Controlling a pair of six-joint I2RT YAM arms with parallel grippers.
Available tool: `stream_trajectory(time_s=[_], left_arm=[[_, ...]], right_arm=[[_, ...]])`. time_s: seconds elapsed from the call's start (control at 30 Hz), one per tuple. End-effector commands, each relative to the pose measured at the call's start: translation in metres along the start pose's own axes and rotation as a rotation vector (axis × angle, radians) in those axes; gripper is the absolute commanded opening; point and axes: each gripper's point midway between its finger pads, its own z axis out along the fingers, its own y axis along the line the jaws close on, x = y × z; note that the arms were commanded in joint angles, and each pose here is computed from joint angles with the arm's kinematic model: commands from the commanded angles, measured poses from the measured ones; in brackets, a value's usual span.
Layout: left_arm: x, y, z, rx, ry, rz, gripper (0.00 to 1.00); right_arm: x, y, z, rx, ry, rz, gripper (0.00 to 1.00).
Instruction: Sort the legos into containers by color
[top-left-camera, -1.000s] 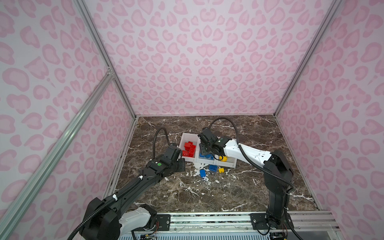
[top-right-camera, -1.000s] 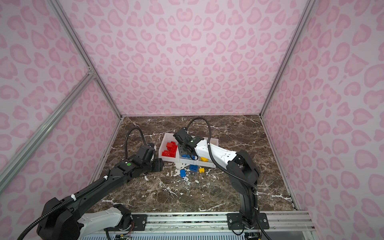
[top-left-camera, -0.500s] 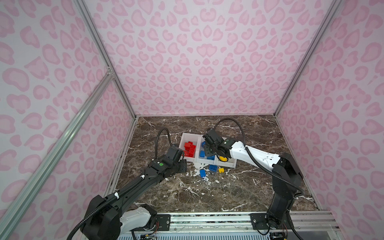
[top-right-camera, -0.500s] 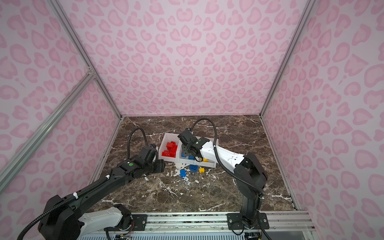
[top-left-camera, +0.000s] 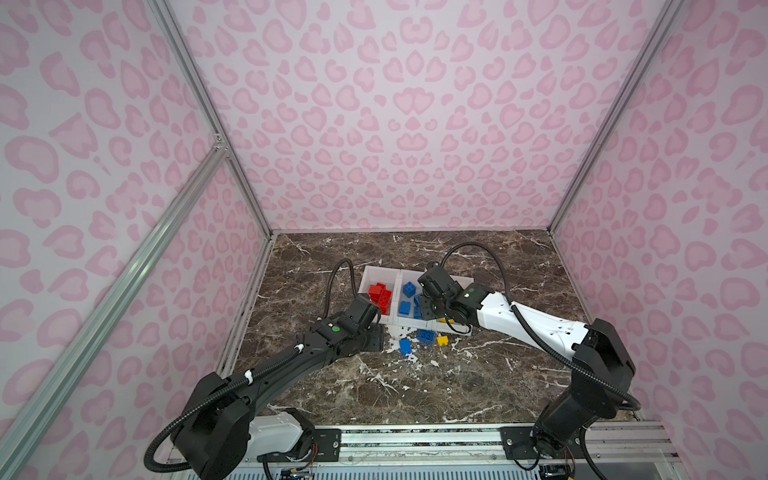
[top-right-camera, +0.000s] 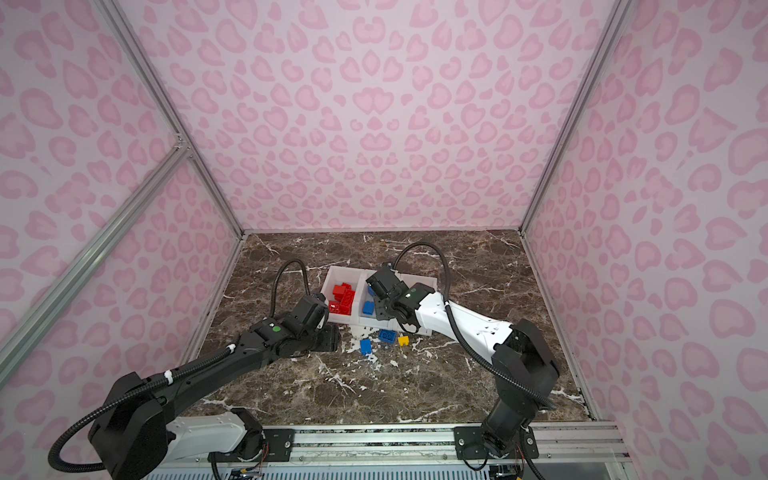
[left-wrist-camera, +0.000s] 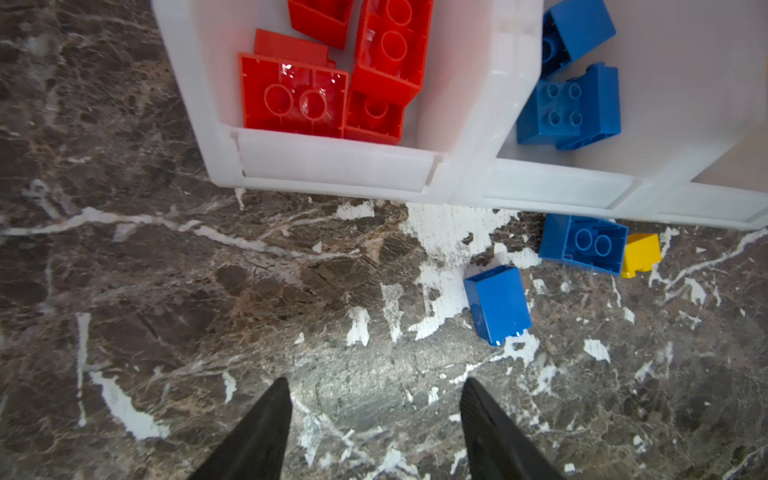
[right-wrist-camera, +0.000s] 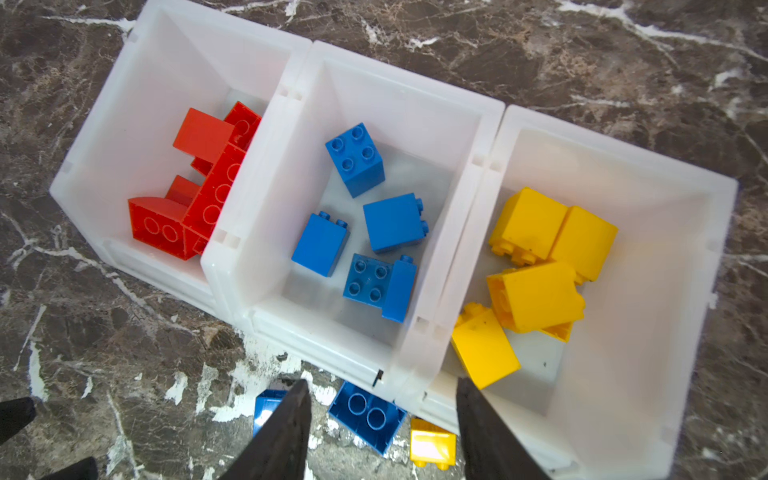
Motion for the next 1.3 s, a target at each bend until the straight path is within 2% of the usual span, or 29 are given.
stream_trajectory(time_s=[0.0, 0.43, 0.8, 1.0, 1.27], left_arm=[[-0.007, -0.017, 0.003, 0.034, -0.015, 0.015, 0.68], [0.007, -0.062, 0.036, 0.038, 0.069, 0.127, 0.71], [0.014, -0.08, 0.063, 0.015, 0.133, 0.181, 0.7], [0.017, -0.081, 0.072, -0.003, 0.149, 0.193, 0.67], [0.02, -0.08, 0.081, -0.015, 0.162, 0.21, 0.56]], right_arm=[[0.002, -0.009, -0.001, 0.02, -0.017, 0.031, 0.57], [0.022, -0.036, -0.012, 0.051, -0.028, 0.094, 0.57], [0.027, -0.05, -0.018, 0.067, -0.037, 0.113, 0.57], [0.029, -0.052, -0.019, 0.068, -0.036, 0.118, 0.57], [0.031, -0.056, -0.02, 0.072, -0.037, 0.128, 0.56]])
